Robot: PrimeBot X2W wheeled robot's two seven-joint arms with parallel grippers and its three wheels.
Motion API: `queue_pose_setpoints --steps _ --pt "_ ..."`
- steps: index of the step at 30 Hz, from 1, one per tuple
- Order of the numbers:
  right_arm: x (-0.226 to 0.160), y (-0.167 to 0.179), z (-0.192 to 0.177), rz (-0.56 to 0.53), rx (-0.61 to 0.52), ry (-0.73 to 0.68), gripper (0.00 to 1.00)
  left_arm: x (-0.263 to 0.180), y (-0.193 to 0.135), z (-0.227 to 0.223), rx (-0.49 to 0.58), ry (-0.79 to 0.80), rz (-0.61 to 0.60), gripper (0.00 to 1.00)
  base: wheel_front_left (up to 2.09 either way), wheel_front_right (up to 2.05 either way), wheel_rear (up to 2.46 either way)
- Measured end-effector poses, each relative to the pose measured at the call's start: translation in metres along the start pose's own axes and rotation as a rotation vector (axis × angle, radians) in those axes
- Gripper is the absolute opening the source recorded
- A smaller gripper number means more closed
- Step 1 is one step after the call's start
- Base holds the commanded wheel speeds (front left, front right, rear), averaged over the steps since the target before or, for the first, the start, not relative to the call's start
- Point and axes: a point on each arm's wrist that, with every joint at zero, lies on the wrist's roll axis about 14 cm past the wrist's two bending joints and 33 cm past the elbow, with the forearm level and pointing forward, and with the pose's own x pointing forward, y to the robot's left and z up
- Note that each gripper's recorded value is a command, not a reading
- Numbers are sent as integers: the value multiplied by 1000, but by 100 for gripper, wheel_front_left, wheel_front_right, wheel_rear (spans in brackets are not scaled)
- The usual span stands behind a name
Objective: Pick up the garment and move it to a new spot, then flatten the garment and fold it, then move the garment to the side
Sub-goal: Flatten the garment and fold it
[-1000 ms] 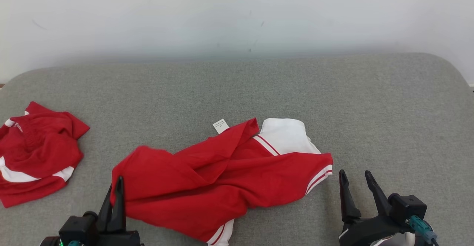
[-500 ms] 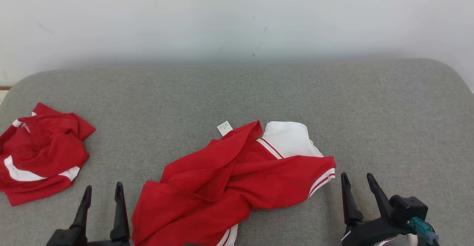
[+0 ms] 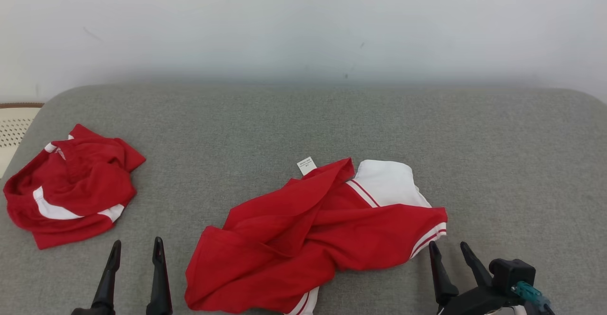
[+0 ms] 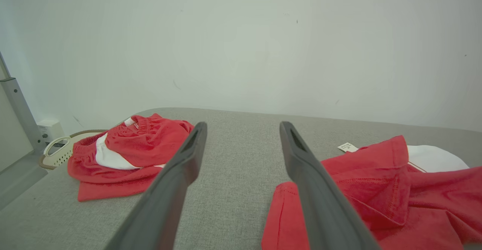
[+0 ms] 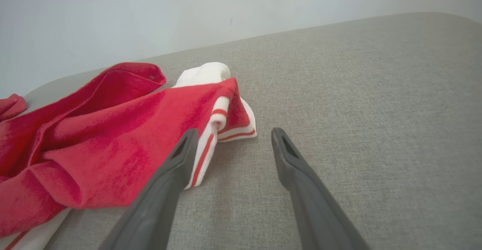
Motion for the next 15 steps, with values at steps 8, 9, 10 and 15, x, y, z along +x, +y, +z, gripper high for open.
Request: queue_pose_setpoints --steps 8,9,10,15 --pt "18 9 -15 50 2 90 100 -7 6 -2 1 10 21 100 0 0 0" --pt "20 10 -18 55 -2 107 100 -8 7 -2 1 11 24 100 0 0 0" --pt "22 10 -21 61 -6 119 100 -9 7 -2 1 13 25 100 0 0 0" --pt "35 24 -25 106 -6 137 0 -12 12 -3 2 20 38 100 0 0 0"
